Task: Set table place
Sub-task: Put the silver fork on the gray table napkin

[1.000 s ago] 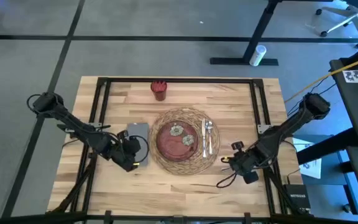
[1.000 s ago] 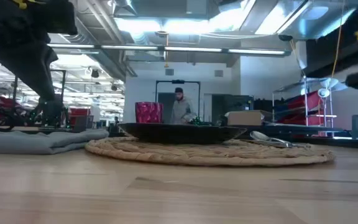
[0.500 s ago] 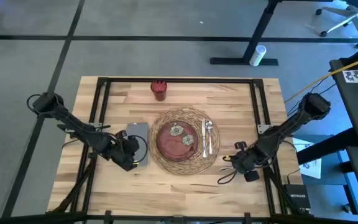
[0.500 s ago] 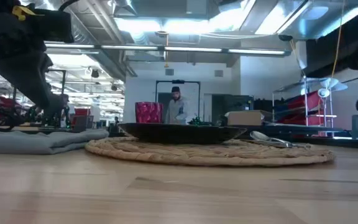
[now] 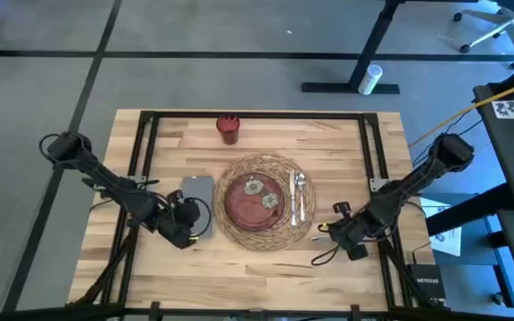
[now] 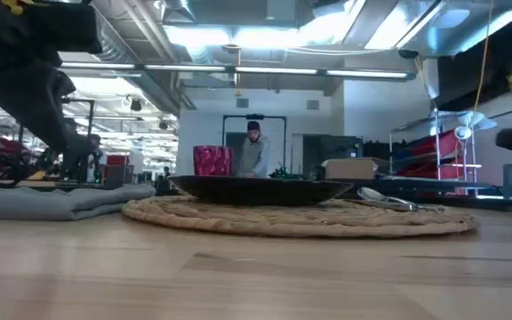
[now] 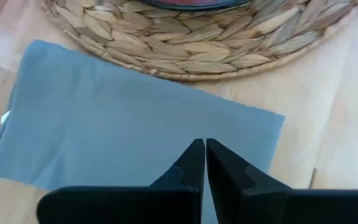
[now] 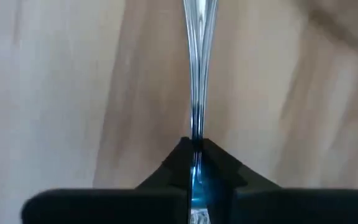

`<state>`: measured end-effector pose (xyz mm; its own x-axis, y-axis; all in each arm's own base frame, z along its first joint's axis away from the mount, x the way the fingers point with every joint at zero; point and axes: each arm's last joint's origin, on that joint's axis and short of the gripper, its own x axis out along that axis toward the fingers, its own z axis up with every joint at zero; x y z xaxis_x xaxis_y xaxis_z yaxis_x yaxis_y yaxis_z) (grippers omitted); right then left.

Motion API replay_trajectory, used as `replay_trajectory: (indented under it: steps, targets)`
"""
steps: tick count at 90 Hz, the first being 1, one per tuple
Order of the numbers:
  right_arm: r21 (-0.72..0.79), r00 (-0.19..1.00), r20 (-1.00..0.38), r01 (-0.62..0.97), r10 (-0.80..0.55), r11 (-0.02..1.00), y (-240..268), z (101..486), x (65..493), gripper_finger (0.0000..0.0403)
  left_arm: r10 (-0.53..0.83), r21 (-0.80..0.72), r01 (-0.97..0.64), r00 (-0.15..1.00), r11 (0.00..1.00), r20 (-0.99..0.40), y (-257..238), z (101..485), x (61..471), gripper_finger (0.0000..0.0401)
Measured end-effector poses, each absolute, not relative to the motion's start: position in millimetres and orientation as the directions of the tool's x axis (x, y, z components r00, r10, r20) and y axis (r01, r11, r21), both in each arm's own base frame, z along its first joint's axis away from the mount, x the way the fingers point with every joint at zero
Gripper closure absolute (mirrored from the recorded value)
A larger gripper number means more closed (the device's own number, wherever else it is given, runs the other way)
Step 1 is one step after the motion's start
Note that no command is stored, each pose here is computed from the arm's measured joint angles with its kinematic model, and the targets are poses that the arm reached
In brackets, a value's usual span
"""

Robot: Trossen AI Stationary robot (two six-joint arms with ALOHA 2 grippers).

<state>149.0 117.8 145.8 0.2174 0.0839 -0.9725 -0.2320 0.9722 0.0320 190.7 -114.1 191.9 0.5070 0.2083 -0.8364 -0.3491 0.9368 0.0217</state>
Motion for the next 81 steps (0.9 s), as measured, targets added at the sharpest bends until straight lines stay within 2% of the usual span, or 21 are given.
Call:
replay_trajectory:
  steps: [16,51,81]
  targets:
    - [-0.011,0.287,-0.955,-0.272,0.070,0.962,126.5,171.7,162.2,0.0401,0.159,-0.014,-0.293,0.559,0.956,-0.814,-126.3,210.6,195.8,0.0401]
    - [-0.230,0.496,-0.868,-0.337,-0.035,0.913,122.7,255.2,201.8,0.0402,0.062,-0.016,-0.110,0.668,0.994,-0.742,-150.9,255.2,201.4,0.0401]
    - [-0.375,0.535,-0.840,-0.453,-0.090,0.809,78.4,277.2,263.0,0.0402,0.050,0.040,-0.032,0.788,0.999,-0.614,-162.6,294.6,191.8,0.0401]
